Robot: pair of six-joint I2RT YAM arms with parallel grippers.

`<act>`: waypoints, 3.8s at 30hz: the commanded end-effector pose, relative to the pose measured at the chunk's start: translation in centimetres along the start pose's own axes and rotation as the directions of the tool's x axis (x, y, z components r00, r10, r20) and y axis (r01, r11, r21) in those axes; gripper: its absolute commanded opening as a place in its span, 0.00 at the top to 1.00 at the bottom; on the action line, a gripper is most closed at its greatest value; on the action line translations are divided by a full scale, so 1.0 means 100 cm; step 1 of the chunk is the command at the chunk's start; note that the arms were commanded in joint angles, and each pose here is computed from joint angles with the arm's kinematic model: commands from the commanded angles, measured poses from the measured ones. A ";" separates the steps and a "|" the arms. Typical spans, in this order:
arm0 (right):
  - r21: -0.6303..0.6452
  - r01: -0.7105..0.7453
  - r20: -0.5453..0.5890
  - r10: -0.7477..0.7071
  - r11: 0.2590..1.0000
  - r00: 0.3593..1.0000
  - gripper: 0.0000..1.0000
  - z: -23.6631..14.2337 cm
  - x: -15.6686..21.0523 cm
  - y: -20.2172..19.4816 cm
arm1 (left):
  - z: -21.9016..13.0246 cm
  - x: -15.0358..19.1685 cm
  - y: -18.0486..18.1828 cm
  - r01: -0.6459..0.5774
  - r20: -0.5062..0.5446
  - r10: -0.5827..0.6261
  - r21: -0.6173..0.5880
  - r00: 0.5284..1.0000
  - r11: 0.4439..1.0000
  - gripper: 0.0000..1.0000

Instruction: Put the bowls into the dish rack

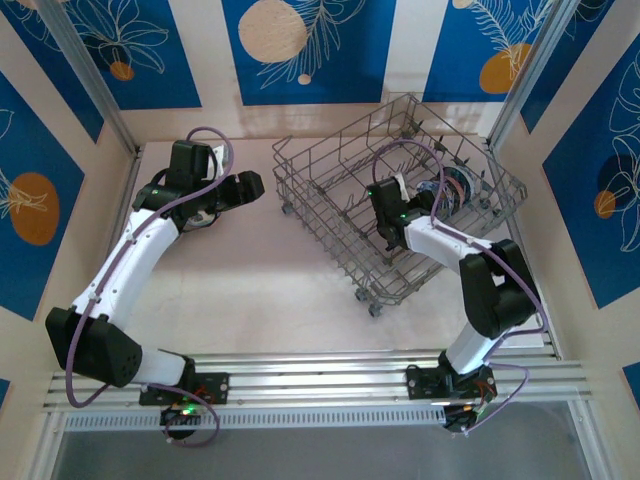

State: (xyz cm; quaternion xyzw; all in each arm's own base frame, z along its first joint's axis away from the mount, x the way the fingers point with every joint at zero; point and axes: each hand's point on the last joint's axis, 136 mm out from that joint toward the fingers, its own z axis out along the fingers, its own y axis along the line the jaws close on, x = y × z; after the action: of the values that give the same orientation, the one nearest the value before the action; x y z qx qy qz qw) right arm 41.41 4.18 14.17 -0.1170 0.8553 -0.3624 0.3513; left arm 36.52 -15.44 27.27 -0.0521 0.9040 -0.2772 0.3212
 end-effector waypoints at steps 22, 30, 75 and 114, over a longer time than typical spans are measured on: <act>-0.095 -0.128 -0.075 0.121 0.987 0.990 0.33 0.022 -0.009 0.006 | -0.005 -0.006 -0.004 0.038 0.018 -0.038 0.013 0.999 0.999 0.23; -0.100 -0.155 -0.027 0.153 0.983 0.988 0.29 0.009 -0.029 -0.014 | -0.012 -0.006 0.003 0.026 0.026 -0.025 -0.038 0.999 0.999 0.23; -0.571 -0.228 0.127 0.359 0.789 0.925 0.07 -0.105 -0.064 -0.020 | 0.022 0.049 0.187 0.693 0.007 -0.723 -0.292 0.690 0.659 0.35; -0.607 -0.206 0.074 0.312 0.768 0.947 0.08 -0.090 -0.066 0.005 | 0.083 0.021 0.231 0.820 0.214 -0.807 -0.317 0.551 0.476 0.66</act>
State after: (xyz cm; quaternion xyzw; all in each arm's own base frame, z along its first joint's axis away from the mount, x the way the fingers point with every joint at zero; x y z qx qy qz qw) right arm 39.61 11.99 20.67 -0.1365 0.9022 -0.0291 0.4081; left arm 41.05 -0.62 7.96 -0.5418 0.7992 -0.2212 0.1371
